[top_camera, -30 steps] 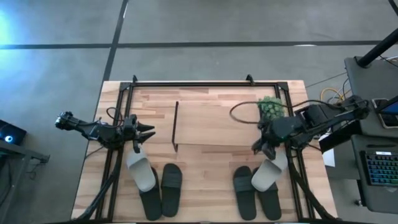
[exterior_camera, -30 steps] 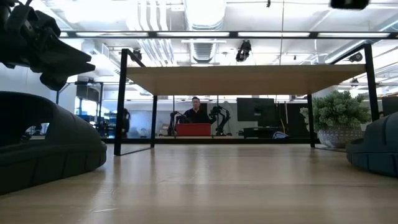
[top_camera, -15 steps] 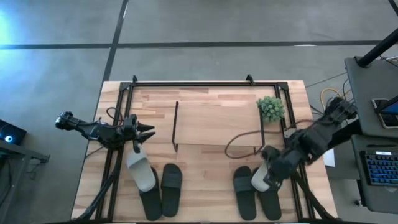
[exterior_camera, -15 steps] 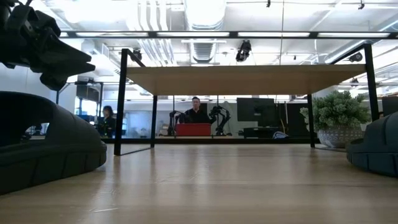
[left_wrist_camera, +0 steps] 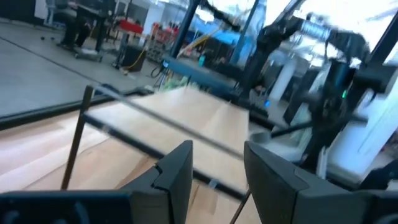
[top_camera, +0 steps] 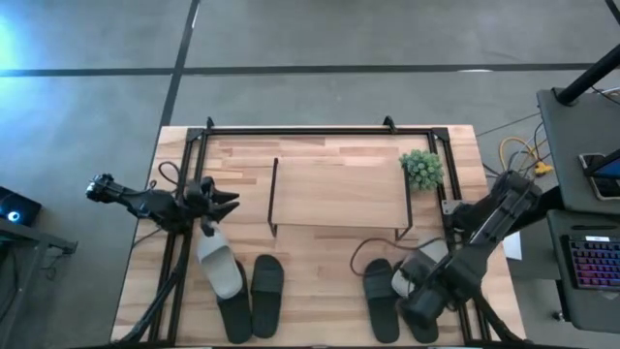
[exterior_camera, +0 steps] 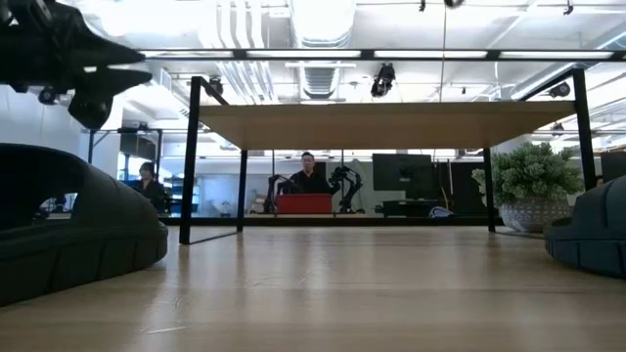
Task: Pick and place slides into the shelf
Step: Put the right gray slide on the shelf
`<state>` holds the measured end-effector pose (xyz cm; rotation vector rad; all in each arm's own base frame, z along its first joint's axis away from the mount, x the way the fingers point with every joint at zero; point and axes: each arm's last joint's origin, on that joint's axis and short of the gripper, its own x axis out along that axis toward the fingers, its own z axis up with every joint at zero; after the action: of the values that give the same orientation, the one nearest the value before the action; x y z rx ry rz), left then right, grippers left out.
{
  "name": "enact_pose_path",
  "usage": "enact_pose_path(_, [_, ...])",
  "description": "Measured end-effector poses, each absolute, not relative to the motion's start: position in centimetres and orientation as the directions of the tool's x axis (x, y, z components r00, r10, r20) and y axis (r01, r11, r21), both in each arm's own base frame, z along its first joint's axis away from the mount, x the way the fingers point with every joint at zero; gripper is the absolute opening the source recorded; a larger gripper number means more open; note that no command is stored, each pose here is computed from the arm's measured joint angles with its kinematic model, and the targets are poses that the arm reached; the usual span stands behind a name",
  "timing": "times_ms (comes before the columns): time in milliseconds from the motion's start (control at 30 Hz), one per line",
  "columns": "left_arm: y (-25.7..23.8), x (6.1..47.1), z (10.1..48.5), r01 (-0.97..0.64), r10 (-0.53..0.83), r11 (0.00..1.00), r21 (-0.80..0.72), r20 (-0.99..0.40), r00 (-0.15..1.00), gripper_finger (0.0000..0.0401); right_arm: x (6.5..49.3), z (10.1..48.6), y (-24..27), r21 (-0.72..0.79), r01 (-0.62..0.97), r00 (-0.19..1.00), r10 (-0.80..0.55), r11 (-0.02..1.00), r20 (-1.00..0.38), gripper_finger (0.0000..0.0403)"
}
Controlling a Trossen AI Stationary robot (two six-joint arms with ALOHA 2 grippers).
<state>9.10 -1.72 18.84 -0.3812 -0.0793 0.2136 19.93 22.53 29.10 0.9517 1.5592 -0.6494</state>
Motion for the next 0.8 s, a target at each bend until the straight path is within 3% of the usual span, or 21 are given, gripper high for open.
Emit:
enact_pose_path(167, [-1.7, 9.1, 19.1, -0.179, 0.222, 0.902, -0.393, 0.066, 0.973, 0.0128, 20.6, 27.2, 24.0, 0.038, 0.823, -0.117, 0.234, 0.567, -0.965, 0.0068])
enact_pose_path(333, [-1.7, 9.2, 18.8, -0.182, 0.222, 0.903, -0.389, 0.059, 0.973, 0.0128, 19.9, 27.2, 23.4, -0.166, 0.863, -0.229, 0.076, 0.478, -0.971, 0.0076])
enact_pose_path(433, [-1.7, 9.2, 18.8, -0.182, 0.222, 0.903, -0.390, 0.061, 0.973, 0.0128, 19.1, 27.6, 22.8, -0.273, 0.875, -0.289, -0.021, 0.400, -0.957, 0.0100])
enact_pose_path(633, [-1.7, 9.2, 18.9, -0.178, 0.222, 0.902, -0.394, 0.070, 0.973, 0.0128, 18.6, 27.0, 22.7, -0.260, 0.887, -0.234, -0.114, 0.381, -0.965, 0.0170])
enact_pose_path(800, [-1.7, 9.1, 19.1, -0.172, 0.222, 0.899, -0.402, 0.083, 0.971, 0.0128, 18.2, 24.5, 21.9, -0.330, 0.884, -0.265, -0.226, 0.330, -0.937, 0.0206])
